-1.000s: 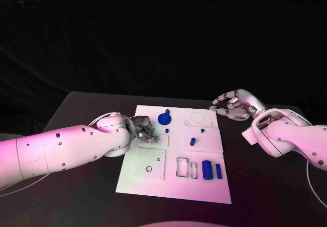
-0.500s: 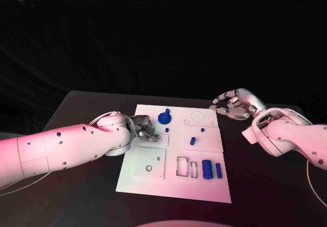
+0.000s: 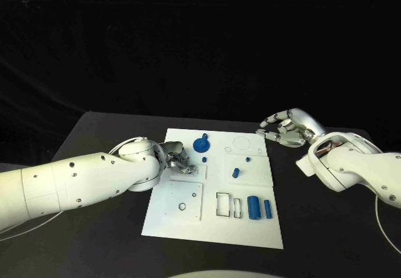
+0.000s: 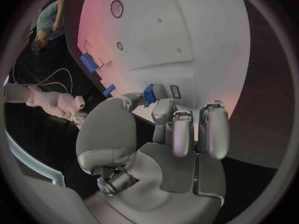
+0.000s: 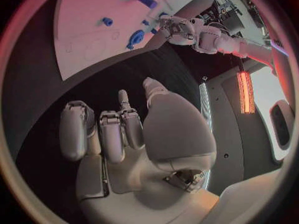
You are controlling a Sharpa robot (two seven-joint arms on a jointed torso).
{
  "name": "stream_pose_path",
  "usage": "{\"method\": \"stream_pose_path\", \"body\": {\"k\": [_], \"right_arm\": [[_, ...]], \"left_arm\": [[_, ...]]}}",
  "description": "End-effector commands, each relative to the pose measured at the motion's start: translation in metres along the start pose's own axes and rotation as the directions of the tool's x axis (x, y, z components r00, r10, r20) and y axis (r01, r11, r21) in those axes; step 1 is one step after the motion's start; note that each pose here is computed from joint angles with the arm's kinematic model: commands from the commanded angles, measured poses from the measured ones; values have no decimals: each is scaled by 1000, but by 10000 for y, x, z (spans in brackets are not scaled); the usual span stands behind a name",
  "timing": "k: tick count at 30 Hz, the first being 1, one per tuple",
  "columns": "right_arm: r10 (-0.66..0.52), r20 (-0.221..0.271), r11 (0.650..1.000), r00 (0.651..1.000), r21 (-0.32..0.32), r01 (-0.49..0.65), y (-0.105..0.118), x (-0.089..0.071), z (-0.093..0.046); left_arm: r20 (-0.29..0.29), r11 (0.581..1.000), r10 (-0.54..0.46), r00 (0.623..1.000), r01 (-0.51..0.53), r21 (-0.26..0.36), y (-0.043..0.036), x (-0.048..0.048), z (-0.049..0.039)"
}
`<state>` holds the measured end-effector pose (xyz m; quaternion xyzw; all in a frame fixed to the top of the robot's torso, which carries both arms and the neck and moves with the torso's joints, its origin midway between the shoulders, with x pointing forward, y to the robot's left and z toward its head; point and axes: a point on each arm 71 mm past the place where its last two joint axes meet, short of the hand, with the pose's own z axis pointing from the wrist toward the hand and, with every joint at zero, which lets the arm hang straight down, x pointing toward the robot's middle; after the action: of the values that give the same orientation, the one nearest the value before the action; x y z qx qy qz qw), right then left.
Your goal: Assemble the parts on the task board
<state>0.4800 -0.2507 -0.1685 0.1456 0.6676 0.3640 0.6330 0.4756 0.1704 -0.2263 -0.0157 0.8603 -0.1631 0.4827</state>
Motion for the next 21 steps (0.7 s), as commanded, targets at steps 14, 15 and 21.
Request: {"method": "stream_pose_path", "body": {"k": [14,15,21], "right_arm": [[-10,-13,1000,1000,-11,10,7,11,-2],[-10,-13,1000,1000,-11,10,6,11,-2],[-10,-14,1000,1000,-11,10,6,13,0]], "left_arm": [[-84,1000,-1,996,0,-12,21,139,6],[-85,1000,-4,996,3,-12,22,140,5],[-92,1000,-21,996,20,-12,23,133,-5]]}}
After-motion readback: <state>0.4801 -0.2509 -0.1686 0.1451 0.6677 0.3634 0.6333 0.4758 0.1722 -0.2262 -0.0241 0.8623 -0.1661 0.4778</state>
